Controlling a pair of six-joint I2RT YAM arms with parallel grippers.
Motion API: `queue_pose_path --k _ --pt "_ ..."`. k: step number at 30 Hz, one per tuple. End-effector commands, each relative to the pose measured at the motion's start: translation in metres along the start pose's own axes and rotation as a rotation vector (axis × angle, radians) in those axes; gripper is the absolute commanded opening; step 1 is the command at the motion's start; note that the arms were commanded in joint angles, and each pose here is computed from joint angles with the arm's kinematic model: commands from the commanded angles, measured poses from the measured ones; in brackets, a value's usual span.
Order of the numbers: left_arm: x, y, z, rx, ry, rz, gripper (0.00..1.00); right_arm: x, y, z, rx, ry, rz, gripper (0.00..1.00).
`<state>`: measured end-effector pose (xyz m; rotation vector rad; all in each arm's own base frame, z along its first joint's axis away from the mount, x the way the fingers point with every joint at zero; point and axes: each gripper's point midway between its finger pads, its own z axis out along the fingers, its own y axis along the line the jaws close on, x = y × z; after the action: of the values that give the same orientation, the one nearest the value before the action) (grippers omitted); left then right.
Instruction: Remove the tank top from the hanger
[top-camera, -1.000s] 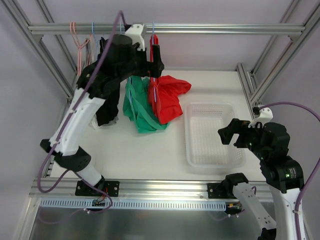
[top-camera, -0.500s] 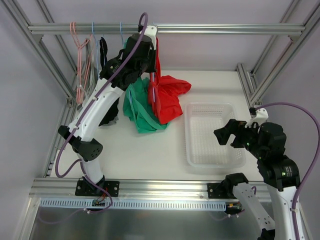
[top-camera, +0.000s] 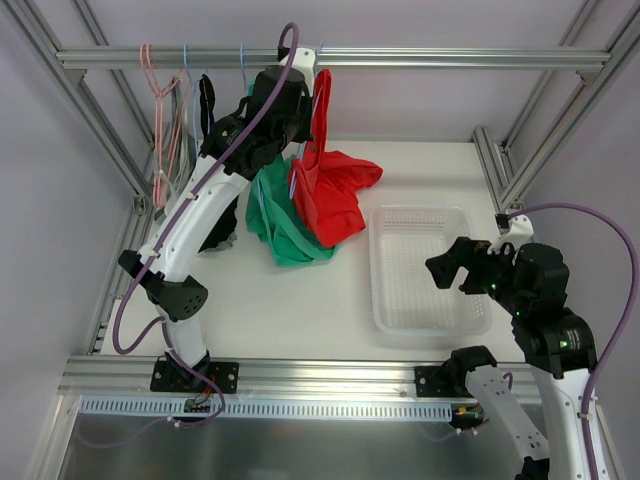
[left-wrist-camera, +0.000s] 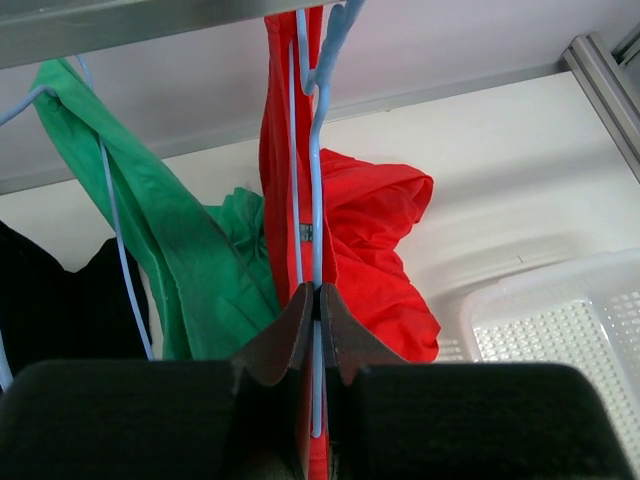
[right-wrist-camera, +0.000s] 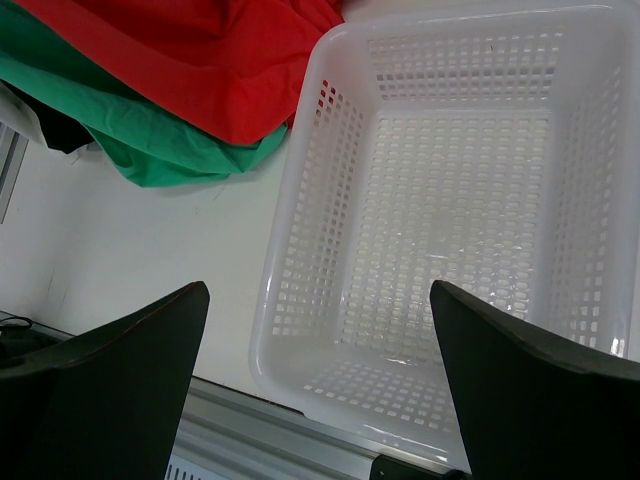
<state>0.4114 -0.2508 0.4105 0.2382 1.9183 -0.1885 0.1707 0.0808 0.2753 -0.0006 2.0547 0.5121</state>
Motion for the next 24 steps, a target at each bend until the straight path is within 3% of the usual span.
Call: queue_pose_path --k 1,24 --pt "-0.041 -0.004 -0.013 0.021 -0.134 -0.037 0.0 -0.01 0.006 0.003 -0.025 -0.033 -0.008 1.0" --pt "-0.066 -0.017 -0.055 0.167 -0.24 -0.203 0.0 -0.013 0.004 0.001 -0.02 -0.049 -0.027 0.99"
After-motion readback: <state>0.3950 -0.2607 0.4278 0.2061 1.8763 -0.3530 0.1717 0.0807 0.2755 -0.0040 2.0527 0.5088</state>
